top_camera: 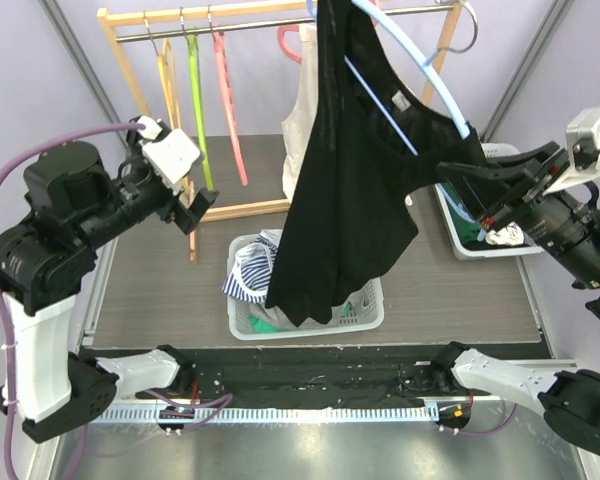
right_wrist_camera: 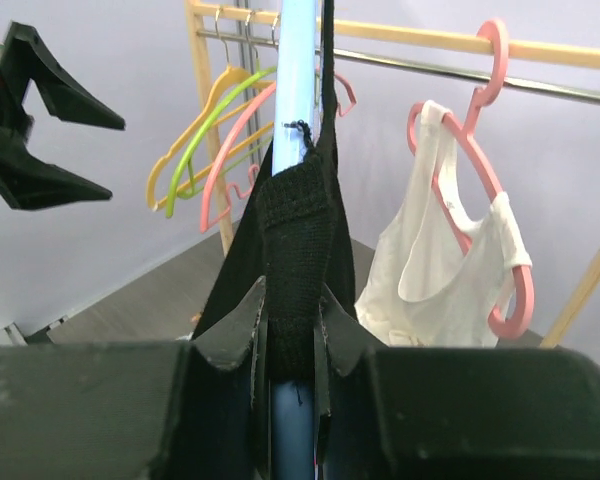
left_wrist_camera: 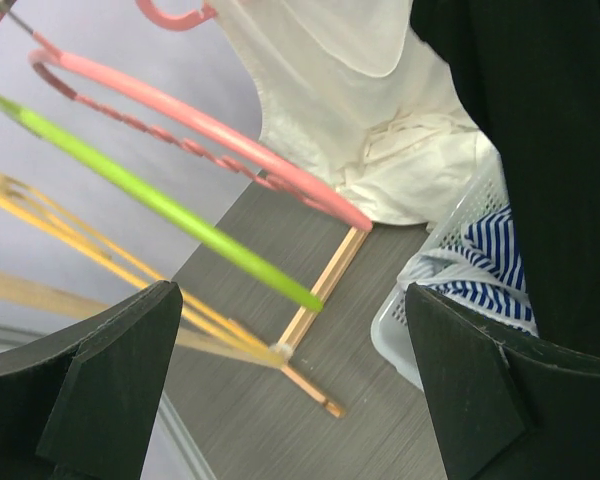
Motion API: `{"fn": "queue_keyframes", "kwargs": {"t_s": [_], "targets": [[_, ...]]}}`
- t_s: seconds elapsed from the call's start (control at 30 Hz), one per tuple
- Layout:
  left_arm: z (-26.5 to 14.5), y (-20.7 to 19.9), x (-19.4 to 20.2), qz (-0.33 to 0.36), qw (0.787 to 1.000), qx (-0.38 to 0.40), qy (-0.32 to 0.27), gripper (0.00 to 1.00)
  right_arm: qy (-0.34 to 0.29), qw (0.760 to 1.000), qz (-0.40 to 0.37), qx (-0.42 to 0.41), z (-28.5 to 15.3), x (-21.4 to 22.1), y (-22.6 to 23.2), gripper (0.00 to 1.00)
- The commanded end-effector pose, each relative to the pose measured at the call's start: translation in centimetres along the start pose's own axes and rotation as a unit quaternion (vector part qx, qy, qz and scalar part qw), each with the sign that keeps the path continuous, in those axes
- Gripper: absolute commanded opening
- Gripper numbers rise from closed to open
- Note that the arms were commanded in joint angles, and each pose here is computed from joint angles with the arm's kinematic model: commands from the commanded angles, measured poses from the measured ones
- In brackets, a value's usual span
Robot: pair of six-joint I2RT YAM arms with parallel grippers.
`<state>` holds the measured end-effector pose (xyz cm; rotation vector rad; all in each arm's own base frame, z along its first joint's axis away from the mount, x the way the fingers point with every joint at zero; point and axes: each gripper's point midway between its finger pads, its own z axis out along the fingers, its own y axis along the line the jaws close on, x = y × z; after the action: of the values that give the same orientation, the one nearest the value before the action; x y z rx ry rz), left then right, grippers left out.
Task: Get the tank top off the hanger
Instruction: Pick up the hanger from the clothesline.
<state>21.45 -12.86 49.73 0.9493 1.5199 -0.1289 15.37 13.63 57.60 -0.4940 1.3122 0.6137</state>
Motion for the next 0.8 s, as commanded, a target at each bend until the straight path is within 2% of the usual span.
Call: {"fn": "queue_keyframes", "kwargs": {"t_s": [0.0, 0.07, 0.2, 0.4, 0.5, 0.63, 0.77], "targets": [[-0.4, 0.1, -3.2, -0.009, 0.998, 0.012, -0.055, 1.00, -0.039, 0.999, -0.011, -0.025, 2.3, -3.1, 0.8, 0.01], [-0.7, 0.0, -3.5, -0.010, 0.998, 0.017, -0.061, 1.00, -0.024, 0.999, -0.005, -0.043, 2.7, -2.1, 1.4, 0.01], [-1.1, -1.0, -2.9, -0.005, 0.998, 0.037, -0.058, 1.00, 0.058, 0.994, 0.012, -0.097, 3.4, 3.0, 3.3, 0.01], [-2.5, -2.5, -3.3, 0.010, 0.994, 0.075, -0.075, 0.99, 0.153, 0.961, 0.044, -0.225, 2.6, 9.6, 7.7, 0.01], [-3.7, -3.0, -4.1, 0.020, 0.991, 0.087, -0.098, 1.00, 0.172, 0.950, 0.053, -0.254, 1.8, 11.2, 8.6, 0.01], [-5.3, -5.2, -5.3, 0.031, 0.979, 0.142, -0.140, 1.00, 0.180, 0.936, 0.051, -0.297, 0.4, 11.8, 9.8, 0.01], [-4.5, -7.1, -4.0, 0.035, 0.973, 0.192, -0.126, 1.00, 0.186, 0.925, 0.044, -0.330, -0.9, 12.4, 10.6, 0.01]]}}
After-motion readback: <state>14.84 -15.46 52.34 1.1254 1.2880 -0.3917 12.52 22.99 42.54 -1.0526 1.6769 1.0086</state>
